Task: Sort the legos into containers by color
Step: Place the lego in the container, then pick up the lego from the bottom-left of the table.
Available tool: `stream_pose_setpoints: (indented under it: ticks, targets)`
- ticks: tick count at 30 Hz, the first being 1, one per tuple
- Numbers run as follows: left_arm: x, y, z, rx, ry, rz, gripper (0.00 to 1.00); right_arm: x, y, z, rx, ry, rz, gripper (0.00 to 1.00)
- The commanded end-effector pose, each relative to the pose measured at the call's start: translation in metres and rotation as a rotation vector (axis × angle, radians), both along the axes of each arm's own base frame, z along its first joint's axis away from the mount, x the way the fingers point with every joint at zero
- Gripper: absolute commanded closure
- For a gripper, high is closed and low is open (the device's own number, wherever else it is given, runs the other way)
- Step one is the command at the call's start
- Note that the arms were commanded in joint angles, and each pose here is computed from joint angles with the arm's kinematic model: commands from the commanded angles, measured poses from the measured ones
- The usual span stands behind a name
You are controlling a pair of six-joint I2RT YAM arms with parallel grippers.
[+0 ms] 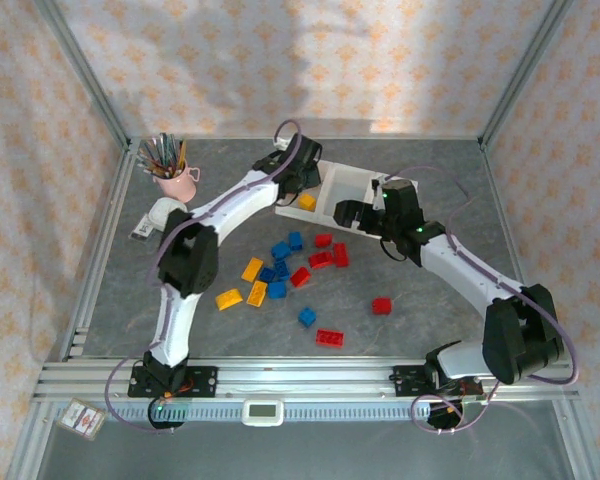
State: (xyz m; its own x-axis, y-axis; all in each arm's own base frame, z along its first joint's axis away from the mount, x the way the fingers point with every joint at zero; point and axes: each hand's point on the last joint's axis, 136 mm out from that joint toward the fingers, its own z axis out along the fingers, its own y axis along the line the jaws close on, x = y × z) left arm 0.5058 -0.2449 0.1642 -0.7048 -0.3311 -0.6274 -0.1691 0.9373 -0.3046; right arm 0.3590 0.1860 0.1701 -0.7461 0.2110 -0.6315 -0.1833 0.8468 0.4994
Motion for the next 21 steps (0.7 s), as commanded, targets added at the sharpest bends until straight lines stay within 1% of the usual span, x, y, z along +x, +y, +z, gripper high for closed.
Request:
stream_pose_setpoints:
  ticks: [1,2,4,11,14,19,21]
  targets:
    - [-0.025,0.013,0.032,-0.067,-0.052,-0.003,0.43,-0.012,0.013,0.014,0.013,-0.028,0.059,0.0]
    - [-0.037,0.02,0.037,-0.079,-0.059,0.002,0.42,-0.015,0.016,0.013,0.011,-0.024,0.071,0.0]
    - [-0.061,0.033,0.031,-0.081,-0.042,0.016,0.42,-0.022,0.023,0.009,0.004,-0.014,0.095,0.0]
    - [-0.147,0.084,-0.005,-0.06,0.054,0.109,0.39,-0.054,0.054,-0.007,-0.033,0.011,0.221,0.0]
    - [-0.182,0.107,-0.023,-0.046,0.101,0.165,0.36,-0.068,0.066,-0.017,-0.05,0.017,0.274,0.0]
    - [-0.231,0.143,-0.05,-0.008,0.188,0.261,0.3,-0.088,0.084,-0.029,-0.067,0.033,0.344,0.0]
    - [-0.247,0.152,-0.061,0.003,0.219,0.283,0.28,-0.095,0.09,-0.031,-0.062,0.036,0.358,0.0]
